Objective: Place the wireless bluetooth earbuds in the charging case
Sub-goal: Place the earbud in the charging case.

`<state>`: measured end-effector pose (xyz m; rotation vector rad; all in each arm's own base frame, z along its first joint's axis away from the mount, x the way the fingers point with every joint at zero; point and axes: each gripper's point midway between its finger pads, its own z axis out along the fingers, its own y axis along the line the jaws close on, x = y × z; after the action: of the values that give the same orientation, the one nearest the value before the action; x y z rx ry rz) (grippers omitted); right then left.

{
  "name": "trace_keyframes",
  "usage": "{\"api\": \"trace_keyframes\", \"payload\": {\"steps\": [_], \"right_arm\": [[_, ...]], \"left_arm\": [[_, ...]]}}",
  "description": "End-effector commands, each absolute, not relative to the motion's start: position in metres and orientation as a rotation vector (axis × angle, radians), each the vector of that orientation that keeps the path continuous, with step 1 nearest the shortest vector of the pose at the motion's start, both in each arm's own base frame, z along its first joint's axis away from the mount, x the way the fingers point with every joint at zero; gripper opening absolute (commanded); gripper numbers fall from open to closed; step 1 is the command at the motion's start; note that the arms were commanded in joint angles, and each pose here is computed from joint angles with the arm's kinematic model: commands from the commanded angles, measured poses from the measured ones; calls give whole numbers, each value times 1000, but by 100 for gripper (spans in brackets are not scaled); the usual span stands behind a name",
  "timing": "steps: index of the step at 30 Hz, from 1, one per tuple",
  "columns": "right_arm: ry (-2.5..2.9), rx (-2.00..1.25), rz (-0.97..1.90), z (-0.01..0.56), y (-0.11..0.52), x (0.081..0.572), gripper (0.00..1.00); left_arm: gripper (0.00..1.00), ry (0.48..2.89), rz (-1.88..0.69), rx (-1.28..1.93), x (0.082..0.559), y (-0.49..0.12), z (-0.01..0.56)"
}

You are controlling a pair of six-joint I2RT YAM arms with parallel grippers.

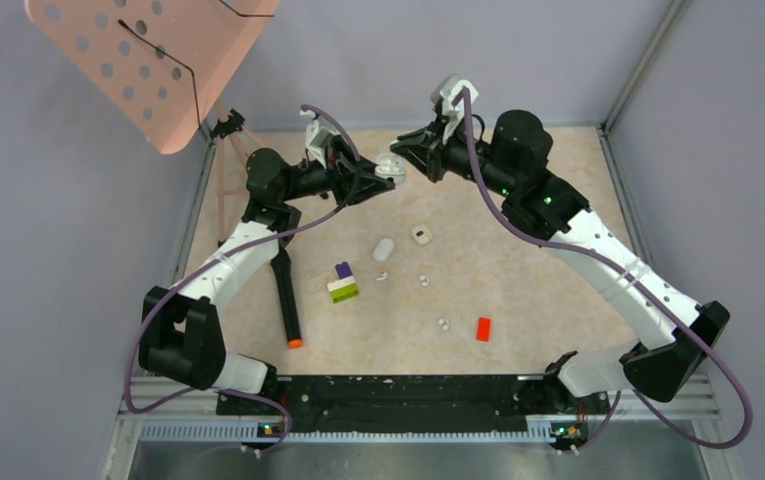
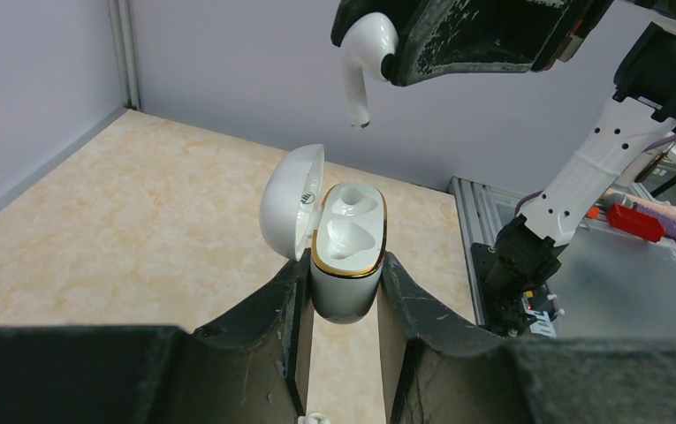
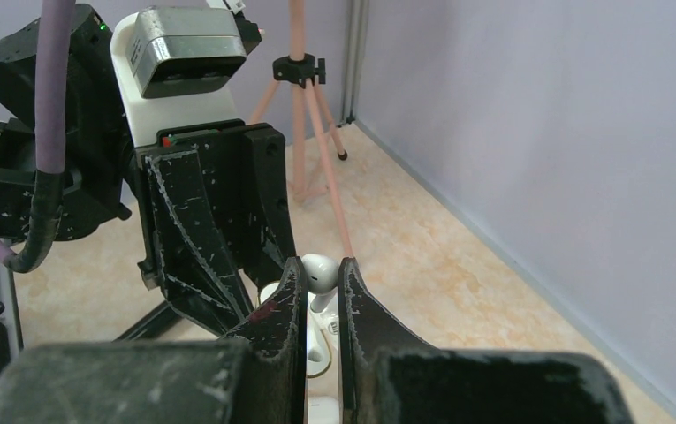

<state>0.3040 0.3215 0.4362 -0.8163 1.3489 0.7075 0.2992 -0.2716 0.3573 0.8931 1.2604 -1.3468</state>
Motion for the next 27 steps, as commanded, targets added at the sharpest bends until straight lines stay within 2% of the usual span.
{"api": "trace_keyframes", "payload": {"steps": [1,13,27], "right_arm": [[1266,-800,762,466,324,290,0],[1314,-783,671,443,320,300,0],[1303,-750,598,445,312,306,0]], "left_arm": [[0,1184,-1313,884,295,-269,386],[0,1173,-1331,843,298,-268,405],[0,1176,-1328,813,304,-266,411]]}}
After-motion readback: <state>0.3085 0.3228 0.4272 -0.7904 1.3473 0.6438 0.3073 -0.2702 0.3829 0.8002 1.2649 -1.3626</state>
